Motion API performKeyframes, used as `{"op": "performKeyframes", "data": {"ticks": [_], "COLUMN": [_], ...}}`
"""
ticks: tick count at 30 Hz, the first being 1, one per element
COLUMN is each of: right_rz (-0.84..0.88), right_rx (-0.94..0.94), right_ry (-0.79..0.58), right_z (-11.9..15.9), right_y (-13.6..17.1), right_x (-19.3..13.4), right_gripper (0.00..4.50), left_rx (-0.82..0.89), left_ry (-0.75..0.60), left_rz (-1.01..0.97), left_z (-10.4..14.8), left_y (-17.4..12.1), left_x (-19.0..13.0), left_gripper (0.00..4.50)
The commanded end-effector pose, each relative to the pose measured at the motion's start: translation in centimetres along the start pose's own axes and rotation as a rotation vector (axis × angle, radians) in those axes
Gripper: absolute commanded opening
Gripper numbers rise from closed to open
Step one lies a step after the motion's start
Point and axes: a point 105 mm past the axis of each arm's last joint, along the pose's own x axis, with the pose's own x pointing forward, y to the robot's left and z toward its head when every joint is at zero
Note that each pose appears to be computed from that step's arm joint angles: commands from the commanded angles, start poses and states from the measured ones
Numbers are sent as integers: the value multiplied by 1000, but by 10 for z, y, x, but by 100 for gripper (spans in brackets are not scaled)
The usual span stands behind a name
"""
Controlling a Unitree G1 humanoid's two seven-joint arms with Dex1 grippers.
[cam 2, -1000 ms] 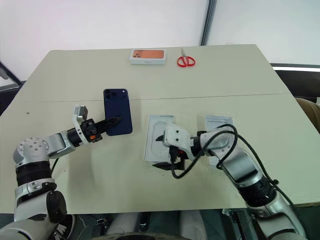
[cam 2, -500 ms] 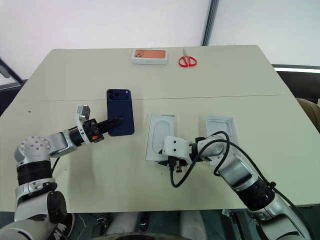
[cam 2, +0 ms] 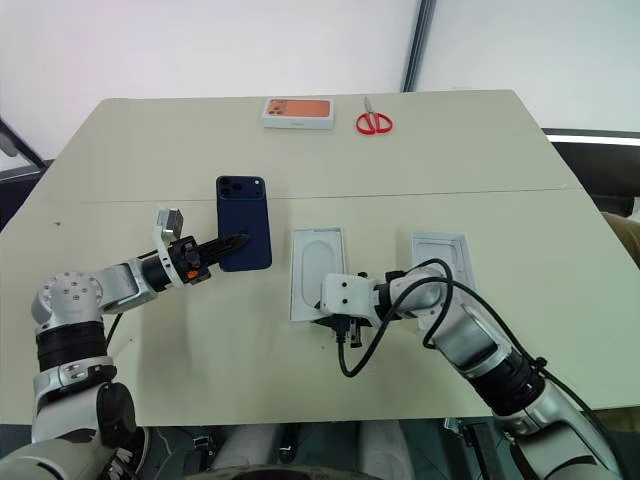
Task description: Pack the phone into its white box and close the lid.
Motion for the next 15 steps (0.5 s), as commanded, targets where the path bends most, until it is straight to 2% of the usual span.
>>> {"op": "performKeyframes", "data": {"ticks": [1,8,15], "right_rz": [19,-15,-23], "right_rx": [18,4,26], "right_ry": [-6,-11,-58], "right_z": [0,6,25], "right_y": [2,-6,-9], "right_x": [6,17,39], "right_gripper": [114,114,114], "left_rx": [49,43,30], "left_ry": [-19,-25,-33], "left_rz": [-47,-47,-63], "left_z": [6,7,11], "left_y": [-14,-14,-17], "left_x": [0,0,0], "left_gripper": [0,0,0]}}
